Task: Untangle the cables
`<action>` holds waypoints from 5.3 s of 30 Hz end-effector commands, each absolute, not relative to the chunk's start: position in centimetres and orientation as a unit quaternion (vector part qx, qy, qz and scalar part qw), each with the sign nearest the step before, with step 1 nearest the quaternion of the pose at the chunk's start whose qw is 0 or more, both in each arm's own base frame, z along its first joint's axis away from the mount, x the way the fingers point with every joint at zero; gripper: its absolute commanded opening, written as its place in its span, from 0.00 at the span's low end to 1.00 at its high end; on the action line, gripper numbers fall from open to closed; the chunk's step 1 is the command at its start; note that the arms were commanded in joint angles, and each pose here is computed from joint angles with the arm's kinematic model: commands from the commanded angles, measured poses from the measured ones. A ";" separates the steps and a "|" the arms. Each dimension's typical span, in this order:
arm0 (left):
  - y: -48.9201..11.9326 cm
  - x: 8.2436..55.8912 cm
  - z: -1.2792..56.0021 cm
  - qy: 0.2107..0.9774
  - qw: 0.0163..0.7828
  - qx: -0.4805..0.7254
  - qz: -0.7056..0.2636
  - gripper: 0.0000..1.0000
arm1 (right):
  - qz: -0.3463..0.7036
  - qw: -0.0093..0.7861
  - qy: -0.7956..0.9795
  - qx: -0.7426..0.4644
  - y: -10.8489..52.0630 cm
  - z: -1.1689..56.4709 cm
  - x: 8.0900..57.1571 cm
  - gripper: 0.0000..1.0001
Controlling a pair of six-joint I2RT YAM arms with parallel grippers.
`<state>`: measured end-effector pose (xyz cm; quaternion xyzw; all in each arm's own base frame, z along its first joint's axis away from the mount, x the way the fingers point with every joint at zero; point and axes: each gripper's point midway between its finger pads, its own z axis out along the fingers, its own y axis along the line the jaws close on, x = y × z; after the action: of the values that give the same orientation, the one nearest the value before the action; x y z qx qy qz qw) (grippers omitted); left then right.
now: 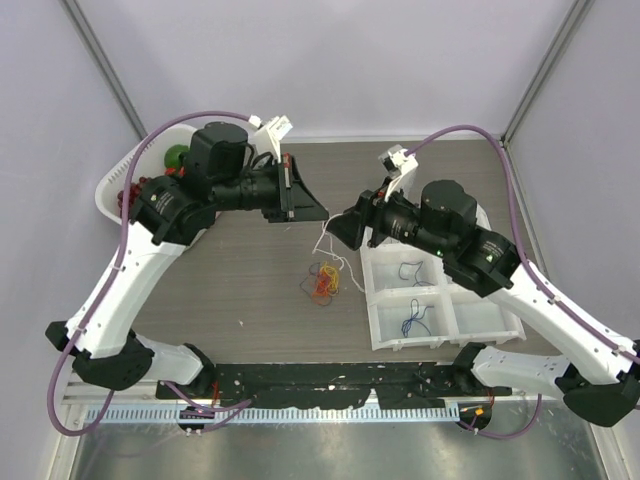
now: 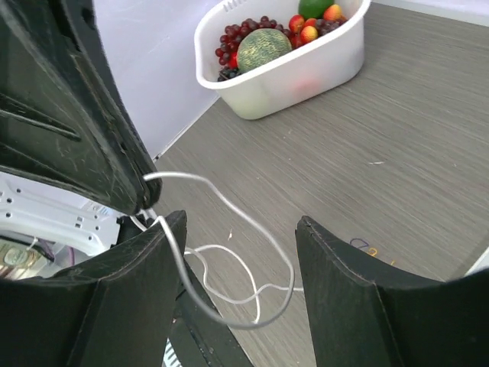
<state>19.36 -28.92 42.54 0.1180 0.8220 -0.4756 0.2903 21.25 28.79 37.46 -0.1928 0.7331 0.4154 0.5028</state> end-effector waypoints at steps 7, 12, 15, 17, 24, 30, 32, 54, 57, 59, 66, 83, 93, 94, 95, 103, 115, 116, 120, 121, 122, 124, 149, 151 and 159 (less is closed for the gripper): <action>-27.8 17.1 45.5 0.795 0.306 0.136 -0.506 0.00 | 0.277 0.535 0.773 -0.198 24.6 38.3 23.2 0.65; -26.1 18.9 44.4 0.822 0.341 0.114 -0.441 0.00 | 0.180 0.527 0.806 -0.201 20.9 37.1 23.5 0.65; -26.0 19.3 43.0 0.841 0.328 0.118 -0.414 0.00 | 0.190 0.529 0.802 -0.200 20.7 37.9 23.0 0.65; -25.9 19.3 42.8 0.843 0.324 0.121 -0.411 0.00 | 0.209 0.539 0.791 -0.201 21.1 39.5 22.8 0.65; -25.8 19.2 43.2 0.840 0.330 0.119 -0.414 0.00 | 0.299 0.525 0.752 -0.264 25.6 41.4 21.7 0.65; -24.7 19.7 43.9 0.838 0.358 0.091 -0.402 0.00 | 0.249 0.515 0.782 -0.248 23.0 38.6 21.6 0.65; -25.4 19.2 43.0 0.842 0.334 0.099 -0.412 0.00 | 0.295 0.538 0.751 -0.242 23.8 40.5 21.0 0.66; -29.4 17.5 44.9 0.803 0.259 0.118 -0.524 0.00 | 0.515 0.452 0.653 -0.324 32.5 39.8 16.8 0.64; -29.4 17.7 44.8 0.804 0.261 0.121 -0.521 0.00 | 0.455 0.487 0.689 -0.284 30.5 39.3 18.8 0.64; -29.4 17.7 44.6 0.806 0.258 0.123 -0.518 0.00 | 0.401 0.513 0.715 -0.256 28.6 39.1 20.2 0.64; -29.6 17.3 43.9 0.812 0.235 0.140 -0.515 0.00 | 0.349 0.526 0.730 -0.261 25.8 39.8 19.9 0.64; -30.7 16.7 43.7 0.805 0.197 0.154 -0.537 0.00 | 0.472 0.507 0.639 -0.336 29.8 43.3 16.5 0.66; -31.1 16.7 44.7 0.795 0.196 0.147 -0.556 0.00 | 0.455 0.496 0.674 -0.305 30.3 41.1 18.2 0.47; -31.1 16.8 44.7 0.795 0.198 0.144 -0.555 0.00 | 0.457 0.497 0.674 -0.300 30.2 41.2 18.1 0.36; -31.2 17.1 44.7 0.797 0.201 0.140 -0.552 0.00 | 0.453 0.502 0.678 -0.289 29.9 41.1 18.3 0.31; -29.9 19.6 45.7 0.797 0.285 0.093 -0.524 0.45 | 0.434 0.531 0.703 -0.187 27.0 38.9 19.5 0.01; -26.1 21.7 45.0 0.804 0.361 0.034 -0.471 0.80 | 0.122 0.625 0.753 0.165 6.3 35.5 21.1 0.01; -26.0 21.6 44.9 0.806 0.359 0.034 -0.470 0.80 | 0.132 0.628 0.739 0.207 4.9 36.0 20.4 0.01; -26.0 21.5 44.0 0.810 0.352 0.029 -0.469 0.80 | 0.078 0.623 0.721 0.293 -0.9 34.9 17.6 0.01; -26.0 21.6 44.0 0.808 0.352 0.028 -0.471 0.80 | 0.077 0.627 0.704 0.324 -2.0 35.3 17.2 0.01; -26.2 21.6 43.8 0.808 0.348 0.028 -0.474 0.80 | 0.047 0.620 0.712 0.326 -3.0 34.3 16.6 0.01; -26.4 21.6 43.9 0.806 0.346 0.028 -0.479 0.80 | 0.012 0.619 0.700 0.357 -4.9 33.9 15.8 0.01; -26.1 20.6 44.0 0.805 0.332 0.020 -0.491 0.80 | -0.142 0.645 0.698 0.275 -2.3 43.3 27.7 0.01; -25.9 20.5 43.9 0.807 0.333 0.017 -0.488 0.80 | -0.154 0.637 0.695 0.295 -3.9 43.4 27.3 0.01; -25.9 20.4 43.0 0.810 0.327 0.014 -0.486 0.81 | -0.207 0.598 0.698 0.334 -7.2 40.2 22.4 0.01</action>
<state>20.36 -25.75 42.26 0.0092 0.8221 -0.4727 0.3171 25.82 -5.44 40.60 0.3059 0.7080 -0.2010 0.6040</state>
